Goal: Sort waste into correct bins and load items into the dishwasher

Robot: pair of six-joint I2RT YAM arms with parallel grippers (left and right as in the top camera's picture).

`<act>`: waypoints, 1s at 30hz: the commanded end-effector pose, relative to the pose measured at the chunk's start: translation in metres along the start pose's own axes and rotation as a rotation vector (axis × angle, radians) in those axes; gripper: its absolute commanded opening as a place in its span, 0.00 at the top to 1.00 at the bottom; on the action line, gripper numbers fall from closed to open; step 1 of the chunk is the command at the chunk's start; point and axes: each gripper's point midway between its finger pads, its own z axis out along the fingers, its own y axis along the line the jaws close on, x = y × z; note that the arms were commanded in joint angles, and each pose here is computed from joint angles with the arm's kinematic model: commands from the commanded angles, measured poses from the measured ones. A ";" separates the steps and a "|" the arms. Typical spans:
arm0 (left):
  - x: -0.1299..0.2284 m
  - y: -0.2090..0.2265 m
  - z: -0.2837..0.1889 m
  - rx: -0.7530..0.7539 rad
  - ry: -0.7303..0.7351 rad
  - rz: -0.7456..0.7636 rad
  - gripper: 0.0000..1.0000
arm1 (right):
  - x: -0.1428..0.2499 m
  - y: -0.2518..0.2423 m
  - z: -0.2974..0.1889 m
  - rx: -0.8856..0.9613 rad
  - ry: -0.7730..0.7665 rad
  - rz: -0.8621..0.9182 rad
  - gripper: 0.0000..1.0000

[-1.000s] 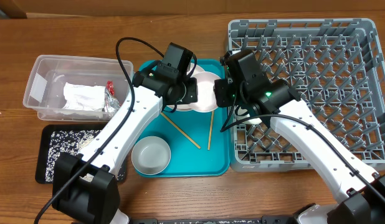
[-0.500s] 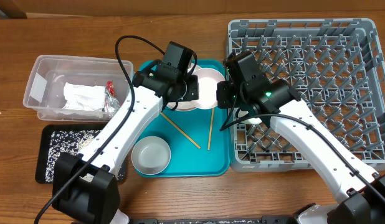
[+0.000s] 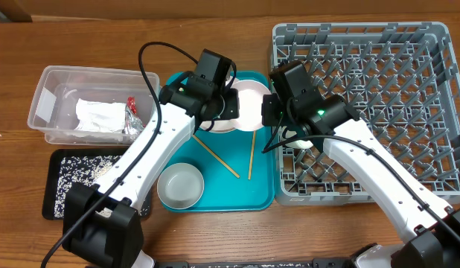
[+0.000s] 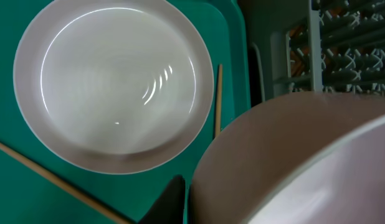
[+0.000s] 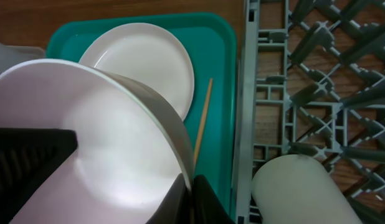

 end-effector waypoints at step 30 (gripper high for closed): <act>-0.022 -0.023 -0.123 0.155 -0.209 0.018 0.00 | -0.126 -0.214 -0.056 1.132 -0.500 -0.004 0.96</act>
